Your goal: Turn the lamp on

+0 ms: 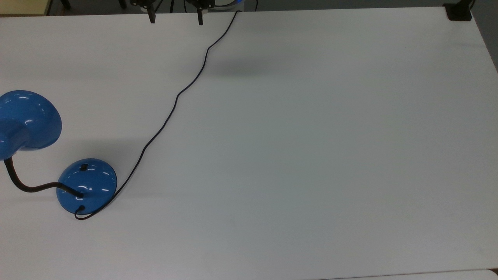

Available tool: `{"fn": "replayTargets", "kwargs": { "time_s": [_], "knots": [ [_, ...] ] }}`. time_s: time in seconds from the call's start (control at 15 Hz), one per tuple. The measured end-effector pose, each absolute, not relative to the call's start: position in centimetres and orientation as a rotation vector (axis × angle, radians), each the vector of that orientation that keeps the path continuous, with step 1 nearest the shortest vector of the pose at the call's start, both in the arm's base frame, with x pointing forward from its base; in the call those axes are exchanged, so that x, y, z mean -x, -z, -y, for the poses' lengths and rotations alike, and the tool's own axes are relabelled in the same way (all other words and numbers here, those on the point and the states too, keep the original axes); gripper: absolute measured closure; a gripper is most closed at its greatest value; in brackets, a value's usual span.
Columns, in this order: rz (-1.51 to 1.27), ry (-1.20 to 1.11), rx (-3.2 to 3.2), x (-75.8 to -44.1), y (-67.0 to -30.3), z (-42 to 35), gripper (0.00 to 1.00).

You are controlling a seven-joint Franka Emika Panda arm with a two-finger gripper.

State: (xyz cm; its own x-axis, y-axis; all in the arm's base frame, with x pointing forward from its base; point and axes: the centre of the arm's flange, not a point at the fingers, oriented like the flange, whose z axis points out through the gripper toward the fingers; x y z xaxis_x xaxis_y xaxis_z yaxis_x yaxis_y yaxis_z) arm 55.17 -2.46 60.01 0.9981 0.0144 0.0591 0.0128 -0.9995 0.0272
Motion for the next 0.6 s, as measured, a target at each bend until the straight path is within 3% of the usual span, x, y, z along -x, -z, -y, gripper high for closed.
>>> {"fn": "replayTargets", "kwargs": {
  "time_s": [0.6],
  "knots": [
    [-0.022, -0.096, -3.113, -55.33, -60.14, 2.44, 0.00]
  ]
}}
